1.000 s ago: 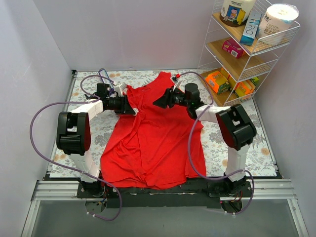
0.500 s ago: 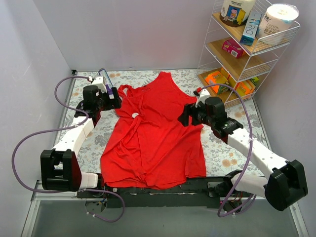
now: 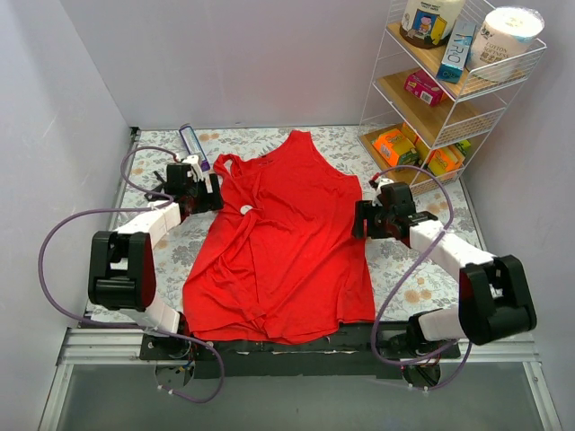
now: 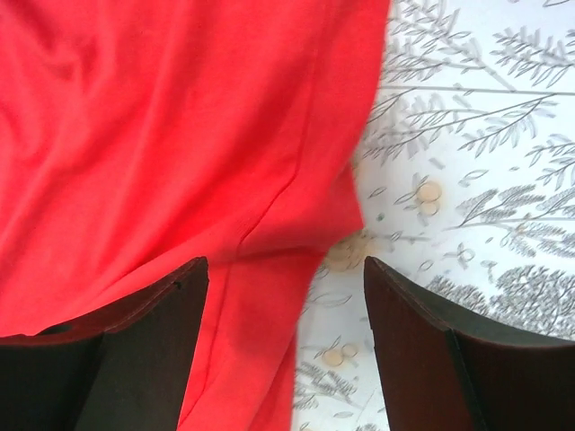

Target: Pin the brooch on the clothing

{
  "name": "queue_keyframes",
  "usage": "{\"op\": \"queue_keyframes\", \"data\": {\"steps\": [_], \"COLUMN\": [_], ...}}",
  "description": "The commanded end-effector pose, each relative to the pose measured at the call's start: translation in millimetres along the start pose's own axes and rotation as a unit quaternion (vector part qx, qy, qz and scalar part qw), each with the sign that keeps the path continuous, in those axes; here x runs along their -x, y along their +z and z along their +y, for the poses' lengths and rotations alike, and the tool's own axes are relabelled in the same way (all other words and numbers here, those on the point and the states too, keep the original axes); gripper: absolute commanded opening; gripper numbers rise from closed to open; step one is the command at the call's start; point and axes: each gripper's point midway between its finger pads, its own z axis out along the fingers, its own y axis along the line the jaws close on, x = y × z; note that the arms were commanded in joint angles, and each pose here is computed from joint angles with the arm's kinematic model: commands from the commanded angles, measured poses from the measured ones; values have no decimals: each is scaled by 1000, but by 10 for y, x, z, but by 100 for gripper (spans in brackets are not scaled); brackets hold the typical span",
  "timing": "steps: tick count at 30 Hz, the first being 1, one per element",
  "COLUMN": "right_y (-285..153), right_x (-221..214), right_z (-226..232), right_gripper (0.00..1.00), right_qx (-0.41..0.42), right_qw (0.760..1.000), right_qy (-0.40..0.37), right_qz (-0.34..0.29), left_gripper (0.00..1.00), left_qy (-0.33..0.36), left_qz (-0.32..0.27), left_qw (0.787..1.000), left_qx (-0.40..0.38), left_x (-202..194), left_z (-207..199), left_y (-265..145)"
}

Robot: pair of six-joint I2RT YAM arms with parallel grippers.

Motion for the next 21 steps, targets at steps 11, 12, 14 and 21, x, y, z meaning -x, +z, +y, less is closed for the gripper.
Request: {"op": "queue_keyframes", "data": {"steps": [11, 12, 14, 21], "right_y": [711, 747, 854, 1057], "right_x": [698, 711, 748, 760], "right_z": [-198, -199, -201, -237], "right_gripper": [74, 73, 73, 50], "right_qx": [9, 9, 11, 8], "right_qw": [1000, 1000, 1000, 999], "right_qy": [4, 5, 7, 15], "right_qz": [0, 3, 9, 28], "left_gripper": [71, 69, 64, 0], "left_qy": [-43, -43, -47, -63], "left_qz": [37, 41, 51, 65], "left_qw": [998, 998, 996, 991], "left_qx": [-27, -36, -49, -100], "left_x": [2, -1, -39, -48], "left_z": [-13, -40, -75, -200], "left_y": [459, 482, 562, 763]}}
